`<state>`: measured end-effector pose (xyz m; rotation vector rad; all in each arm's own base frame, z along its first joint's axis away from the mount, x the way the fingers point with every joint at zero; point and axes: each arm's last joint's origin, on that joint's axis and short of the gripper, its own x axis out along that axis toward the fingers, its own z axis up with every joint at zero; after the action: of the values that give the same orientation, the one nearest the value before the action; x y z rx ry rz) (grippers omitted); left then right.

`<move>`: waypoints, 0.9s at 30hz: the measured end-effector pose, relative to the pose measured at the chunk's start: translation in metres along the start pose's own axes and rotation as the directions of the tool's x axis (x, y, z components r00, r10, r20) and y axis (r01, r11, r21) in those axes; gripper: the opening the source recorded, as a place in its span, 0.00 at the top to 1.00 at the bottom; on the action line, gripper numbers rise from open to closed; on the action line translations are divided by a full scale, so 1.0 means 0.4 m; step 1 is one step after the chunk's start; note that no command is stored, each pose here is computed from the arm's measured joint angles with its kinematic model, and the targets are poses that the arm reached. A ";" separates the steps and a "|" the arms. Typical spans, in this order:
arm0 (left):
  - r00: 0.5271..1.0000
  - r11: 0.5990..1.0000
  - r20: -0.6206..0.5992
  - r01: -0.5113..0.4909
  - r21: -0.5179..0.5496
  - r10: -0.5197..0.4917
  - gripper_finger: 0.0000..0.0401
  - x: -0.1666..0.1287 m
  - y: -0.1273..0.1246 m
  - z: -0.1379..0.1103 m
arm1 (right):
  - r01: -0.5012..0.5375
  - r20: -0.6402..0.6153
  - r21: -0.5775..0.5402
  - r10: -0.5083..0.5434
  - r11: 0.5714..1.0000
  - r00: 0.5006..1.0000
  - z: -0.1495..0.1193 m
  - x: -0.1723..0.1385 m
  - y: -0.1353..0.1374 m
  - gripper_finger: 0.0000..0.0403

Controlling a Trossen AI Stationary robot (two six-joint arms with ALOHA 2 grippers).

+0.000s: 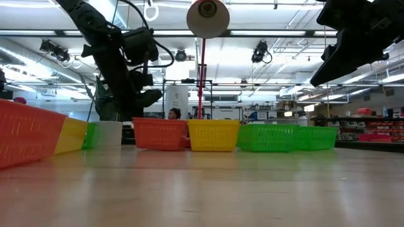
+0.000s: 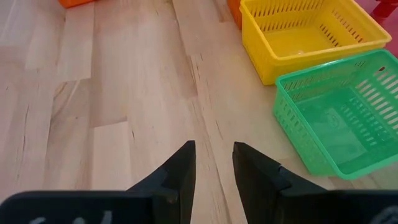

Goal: Stack baskets by color
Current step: Adjust the stacked bins, then stack the right green bin on top of the middle green bin

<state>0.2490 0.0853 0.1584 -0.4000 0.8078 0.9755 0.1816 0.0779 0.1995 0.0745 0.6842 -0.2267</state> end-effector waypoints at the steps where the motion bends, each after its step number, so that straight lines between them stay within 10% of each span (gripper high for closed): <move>1: 1.000 1.000 -0.005 -0.003 0.005 0.003 0.98 0.000 0.001 -0.001 | 0.000 0.000 0.000 0.000 1.000 1.000 0.000 0.000 0.000 0.72; 12: 0.998 0.998 -0.018 -0.052 0.033 0.053 0.98 -0.094 0.039 -0.009 | 0.044 -0.071 -0.042 -0.047 0.998 0.996 -0.016 -0.002 -0.018 0.72; 27: 0.908 0.937 0.236 0.319 0.142 -0.345 0.98 -0.277 -0.164 -0.134 | 0.468 -0.255 0.182 -0.418 0.865 0.872 0.050 0.035 -0.234 0.72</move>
<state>0.2481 -0.0462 0.2045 -0.3039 0.5266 0.6466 0.1829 -0.0188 0.2067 0.1719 0.8767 -0.7594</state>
